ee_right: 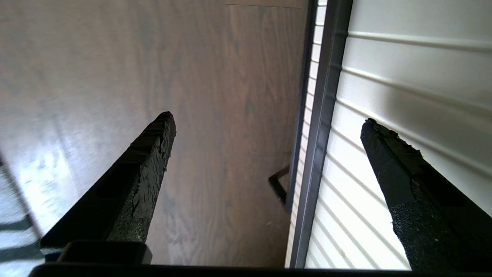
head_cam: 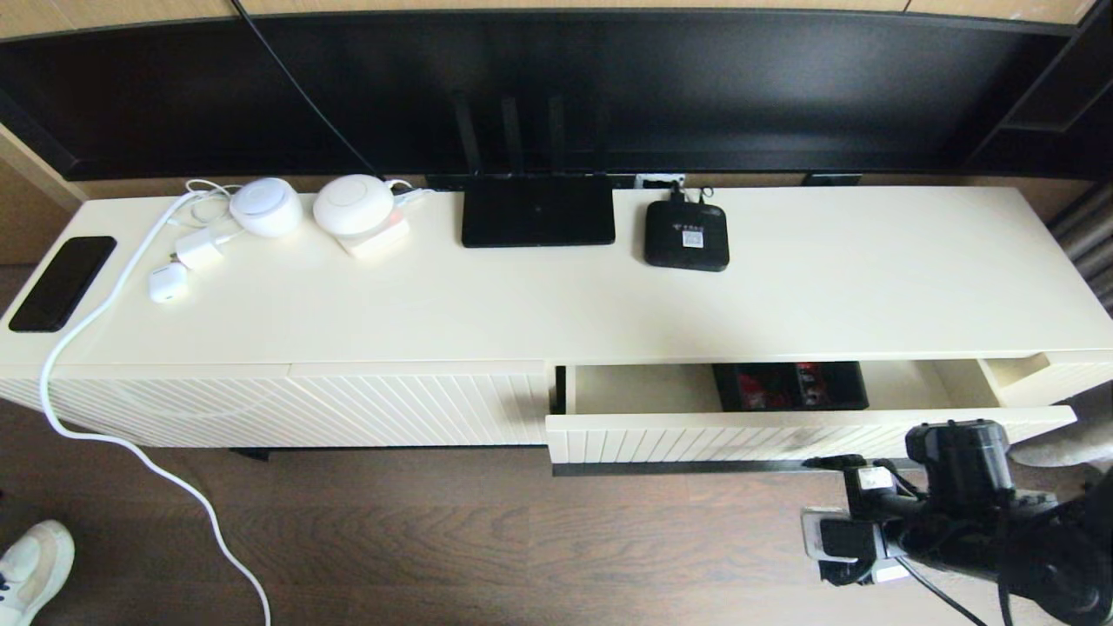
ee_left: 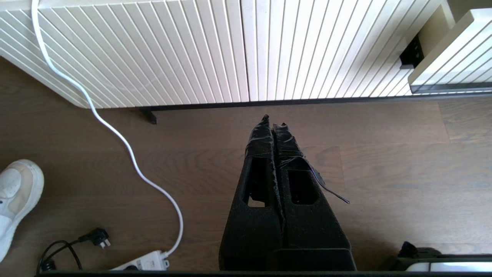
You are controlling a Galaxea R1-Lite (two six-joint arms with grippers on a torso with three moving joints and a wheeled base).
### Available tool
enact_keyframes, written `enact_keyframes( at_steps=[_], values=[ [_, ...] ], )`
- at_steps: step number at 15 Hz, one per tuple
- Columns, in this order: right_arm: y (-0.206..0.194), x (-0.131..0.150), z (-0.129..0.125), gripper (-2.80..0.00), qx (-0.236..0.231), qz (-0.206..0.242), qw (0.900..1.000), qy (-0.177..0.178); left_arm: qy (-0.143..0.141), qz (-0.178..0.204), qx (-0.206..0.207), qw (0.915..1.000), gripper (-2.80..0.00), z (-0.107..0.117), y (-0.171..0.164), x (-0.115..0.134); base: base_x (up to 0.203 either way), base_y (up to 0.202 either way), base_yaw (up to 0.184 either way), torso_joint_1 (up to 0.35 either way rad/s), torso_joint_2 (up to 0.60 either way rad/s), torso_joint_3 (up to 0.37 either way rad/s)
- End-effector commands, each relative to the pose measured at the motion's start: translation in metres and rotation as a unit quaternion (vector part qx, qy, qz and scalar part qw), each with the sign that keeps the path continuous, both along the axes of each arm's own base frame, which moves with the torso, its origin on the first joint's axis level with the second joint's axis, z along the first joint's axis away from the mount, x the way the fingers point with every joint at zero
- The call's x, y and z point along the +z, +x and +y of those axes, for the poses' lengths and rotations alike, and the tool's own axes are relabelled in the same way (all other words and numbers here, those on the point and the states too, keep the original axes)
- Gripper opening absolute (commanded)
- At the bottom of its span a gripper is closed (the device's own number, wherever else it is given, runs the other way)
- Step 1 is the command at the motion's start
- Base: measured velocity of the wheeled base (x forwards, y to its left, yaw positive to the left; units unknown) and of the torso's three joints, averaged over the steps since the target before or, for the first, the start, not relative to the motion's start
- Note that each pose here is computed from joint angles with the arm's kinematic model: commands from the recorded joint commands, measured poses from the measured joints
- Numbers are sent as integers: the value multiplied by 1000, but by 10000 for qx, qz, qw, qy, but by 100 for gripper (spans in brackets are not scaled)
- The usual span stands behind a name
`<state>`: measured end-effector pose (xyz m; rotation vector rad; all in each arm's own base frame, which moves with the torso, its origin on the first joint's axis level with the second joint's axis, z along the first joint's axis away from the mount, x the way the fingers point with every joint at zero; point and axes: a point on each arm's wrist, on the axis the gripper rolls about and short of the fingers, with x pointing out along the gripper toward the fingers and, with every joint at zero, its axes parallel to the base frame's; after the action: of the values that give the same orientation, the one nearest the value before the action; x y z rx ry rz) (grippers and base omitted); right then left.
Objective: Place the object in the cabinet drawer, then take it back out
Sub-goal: Open the drawer
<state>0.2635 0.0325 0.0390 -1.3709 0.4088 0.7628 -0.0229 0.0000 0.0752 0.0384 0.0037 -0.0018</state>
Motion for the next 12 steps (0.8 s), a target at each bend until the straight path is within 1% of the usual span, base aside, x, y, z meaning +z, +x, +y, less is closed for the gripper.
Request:
enact_keyframes(
  at_steps=[1, 4, 6, 8, 9, 10, 11, 12],
  values=[
    [-20, 30, -2, 0, 54, -258, 9996, 23, 0, -2, 1, 10000, -280, 0, 0, 0, 0, 0, 0, 0, 0, 0],
    [-54, 55, -5, 0, 90, 98, 9999, 29, 0, 5, 1, 10000, -280, 0, 0, 0, 0, 0, 0, 0, 0, 0],
    [-80, 66, -8, 0, 72, 361, 9993, 45, 0, 5, 1, 10000, -280, 0, 0, 0, 0, 0, 0, 0, 0, 0],
    [-104, 78, -11, 0, -95, 584, 9981, 187, 0, 6, 1, 10000, -280, 0, 0, 0, 0, 0, 0, 0, 0, 0],
    [-113, 85, -12, 0, -360, 739, 9957, 428, 0, 7, 1, 10000, -280, 0, 0, 0, 0, 0, 0, 0, 0, 0],
    [-120, 94, -12, 0, -781, 898, 9894, 827, 0, 5, 1, 10000, -280, 0, 0, 0, 0, 0, 0, 0, 0, 0],
    [-125, 106, -13, 0, -1194, 1013, 9799, 1237, 0, -3, 1, 10000, -280, 0, 0, 0, 0, 0, 0, 0, 0, 0],
    [-127, 118, -13, 0, -1561, 1111, 9681, 1615, 0, 4, 1, 10000, -280, 0, 0, 0, 0, 0, 0, 0, 0, 0]
  ],
)
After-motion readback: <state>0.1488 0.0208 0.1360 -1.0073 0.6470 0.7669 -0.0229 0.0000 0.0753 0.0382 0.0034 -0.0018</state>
